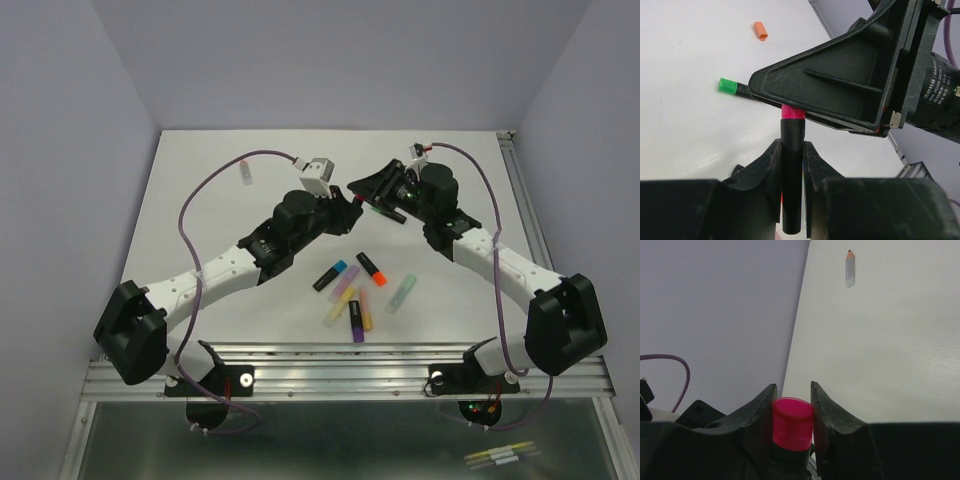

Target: Open the pen caps

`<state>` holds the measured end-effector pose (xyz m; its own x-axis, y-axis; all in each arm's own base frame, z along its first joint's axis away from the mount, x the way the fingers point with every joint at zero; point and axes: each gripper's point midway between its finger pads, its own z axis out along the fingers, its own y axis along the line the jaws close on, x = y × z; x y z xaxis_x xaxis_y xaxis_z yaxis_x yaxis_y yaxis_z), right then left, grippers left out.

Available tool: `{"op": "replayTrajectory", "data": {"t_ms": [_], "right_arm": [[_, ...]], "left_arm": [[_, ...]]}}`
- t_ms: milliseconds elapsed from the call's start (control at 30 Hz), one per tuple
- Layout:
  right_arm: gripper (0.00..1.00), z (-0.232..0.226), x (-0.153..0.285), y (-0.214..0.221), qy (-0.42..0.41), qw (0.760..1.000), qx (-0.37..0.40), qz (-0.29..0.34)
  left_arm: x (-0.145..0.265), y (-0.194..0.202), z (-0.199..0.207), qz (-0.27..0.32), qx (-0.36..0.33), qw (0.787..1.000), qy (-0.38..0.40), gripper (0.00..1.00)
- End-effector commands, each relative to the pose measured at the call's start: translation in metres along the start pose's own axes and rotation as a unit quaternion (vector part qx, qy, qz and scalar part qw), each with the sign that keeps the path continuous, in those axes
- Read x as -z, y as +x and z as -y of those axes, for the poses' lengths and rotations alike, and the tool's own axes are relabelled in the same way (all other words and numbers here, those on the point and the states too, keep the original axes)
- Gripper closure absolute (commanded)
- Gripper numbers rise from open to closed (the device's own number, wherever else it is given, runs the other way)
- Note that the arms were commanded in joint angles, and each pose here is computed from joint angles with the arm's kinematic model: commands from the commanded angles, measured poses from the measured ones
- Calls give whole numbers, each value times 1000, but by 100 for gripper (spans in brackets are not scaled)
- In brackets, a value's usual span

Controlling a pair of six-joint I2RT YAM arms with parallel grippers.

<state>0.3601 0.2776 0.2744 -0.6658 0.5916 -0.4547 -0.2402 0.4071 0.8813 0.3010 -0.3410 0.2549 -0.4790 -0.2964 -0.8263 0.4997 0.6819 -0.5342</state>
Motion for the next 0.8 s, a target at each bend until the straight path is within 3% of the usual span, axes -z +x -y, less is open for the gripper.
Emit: {"op": "replayTrajectory", "data": {"t_ms": [0,133,167,233,333,467,567,633,667,767], "right_arm": [[99,-6,-3,-26,22,997,7,67],[99,17,-19,-86,104,975,49,193],[99,34,-15,-116,162,949,72,260],[99,42,-15,-162,217,914,93,330],[99,85,-26,-198,280,882,103,363],[99,86,-47,-215,271,889,85,359],[99,94,-51,-195,260,908,106,310],[99,60,-50,-191,182,928,137,295],[99,47,-57,-172,137,945,171,243],[86,21,-45,-130,46,964,207,160]], "left_arm": [[1,-20,17,11,0,1000,19,100],[20,16,11,-50,17,998,22,100],[26,24,10,-58,24,998,24,100],[42,41,5,-74,24,997,16,100],[59,44,3,-74,30,997,15,100],[66,47,8,-73,29,996,35,100],[64,47,4,-71,35,997,21,100],[59,42,1,-62,29,998,10,100],[56,35,4,-53,29,998,14,100],[44,22,8,-50,26,997,48,100]]}}
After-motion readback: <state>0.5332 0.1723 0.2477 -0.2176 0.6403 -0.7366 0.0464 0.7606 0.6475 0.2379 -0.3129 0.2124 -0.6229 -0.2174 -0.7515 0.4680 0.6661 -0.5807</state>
